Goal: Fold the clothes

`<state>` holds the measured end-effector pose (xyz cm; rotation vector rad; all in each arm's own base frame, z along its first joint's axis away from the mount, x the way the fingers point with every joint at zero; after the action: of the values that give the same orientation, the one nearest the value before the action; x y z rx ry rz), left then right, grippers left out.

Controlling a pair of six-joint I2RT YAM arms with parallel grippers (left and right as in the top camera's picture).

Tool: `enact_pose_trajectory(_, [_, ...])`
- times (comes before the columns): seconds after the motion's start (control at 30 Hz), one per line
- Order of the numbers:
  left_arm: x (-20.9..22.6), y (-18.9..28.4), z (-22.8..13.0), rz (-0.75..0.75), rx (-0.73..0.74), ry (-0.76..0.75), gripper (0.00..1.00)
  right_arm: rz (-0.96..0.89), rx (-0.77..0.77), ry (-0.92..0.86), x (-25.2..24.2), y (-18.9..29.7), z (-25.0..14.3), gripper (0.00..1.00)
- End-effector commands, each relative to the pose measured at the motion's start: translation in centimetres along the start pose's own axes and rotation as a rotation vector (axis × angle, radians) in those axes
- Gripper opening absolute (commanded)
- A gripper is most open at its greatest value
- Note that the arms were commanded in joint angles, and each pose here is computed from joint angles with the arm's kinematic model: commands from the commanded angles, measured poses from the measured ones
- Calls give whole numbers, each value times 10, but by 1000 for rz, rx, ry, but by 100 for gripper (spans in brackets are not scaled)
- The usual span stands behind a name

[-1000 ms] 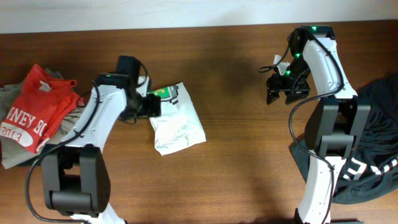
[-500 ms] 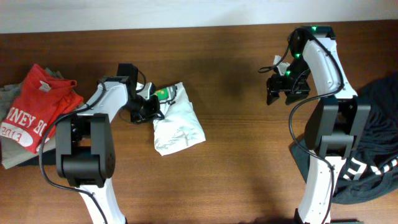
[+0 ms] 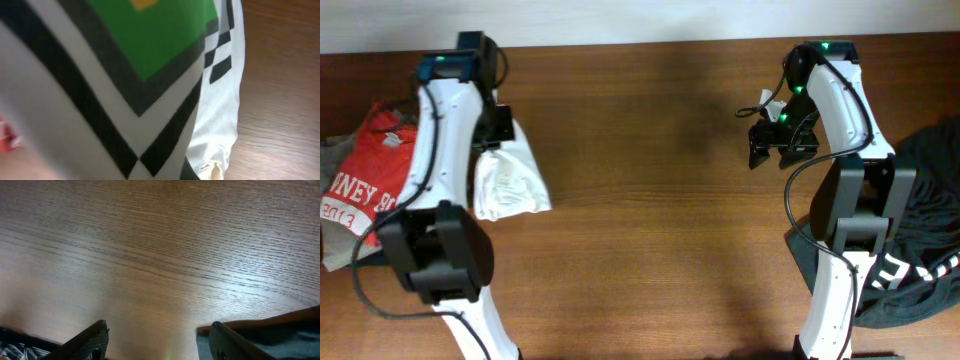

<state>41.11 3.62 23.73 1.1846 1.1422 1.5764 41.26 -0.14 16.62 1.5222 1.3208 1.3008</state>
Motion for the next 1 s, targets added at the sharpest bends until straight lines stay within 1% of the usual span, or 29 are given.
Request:
enact_pose_trajectory(0.0, [54, 50, 1, 83, -179, 75, 0, -8, -33, 21, 4, 12, -3, 68])
enact_pose_trajectory(0.07, [85, 63, 6, 100, -278, 129, 0, -8, -33, 21, 4, 12, -3, 68])
enact_pose_trajectory(0.1, [99, 63, 8, 109, -300, 167, 0, -8, -33, 21, 4, 12, -3, 68])
enact_pose_trajectory(0.27, [149, 57, 14, 141, -359, 300, 0, -8, -33, 21, 4, 12, -3, 68])
enact_pose_trajectory(0.33, [162, 53, 13, 107, -364, 329, 0, -8, -32, 20, 4, 12, -3, 68])
enact_pose_trajectory(0.47, [180, 48, 9, 115, -355, 370, 1, -7, -26, 19, 4, 12, -4, 68])
enact_pose_trajectory(0.5, [184, 47, 7, 119, -352, 381, 9, -7, -26, 19, 4, 12, -4, 68])
enact_pose_trajectory(0.53, [187, 46, 6, 122, -348, 387, 37, -6, -26, 19, 4, 12, -4, 68])
enact_pose_trajectory(0.57, [189, 46, 5, 123, -343, 392, 55, -6, -26, 19, 4, 12, -4, 68])
enact_pose_trajectory(0.6, [190, 45, 4, 123, -339, 392, 66, -7, -26, 19, 4, 12, -4, 68])
enact_pose_trajectory(0.63, [189, 45, 3, 122, -331, 391, 68, -7, -26, 19, 4, 12, -4, 68])
enact_pose_trajectory(0.8, [189, 44, 2, 118, -324, 389, 69, -7, -27, 20, 4, 12, -4, 68])
enact_pose_trajectory(0.87, [177, 44, 5, -21, -340, 363, 70, -3, -38, 22, 5, 12, -2, 68])
enact_pose_trajectory(0.9, [167, 46, 8, -108, -354, 335, 72, 14, -49, 24, 6, 12, -1, 72])
enact_pose_trajectory(0.93, [155, 48, 12, -163, -366, 269, 74, 43, -64, 27, 8, 12, 1, 74])
enact_pose_trajectory(0.97, [139, 51, 15, -192, -375, 206, 75, 96, -90, 34, 12, 13, 4, 83])
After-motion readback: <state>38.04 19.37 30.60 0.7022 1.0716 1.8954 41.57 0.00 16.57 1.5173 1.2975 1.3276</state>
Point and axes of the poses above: each gripper's point midway between its finger pads, its own y axis back along the fingers, its own x axis along the line the jaws close on, z = x × y, the point moved 9 cm from there along y, back along the fingers, and after that the axes turned 2 degrees about -y, right-handed, at the moved point
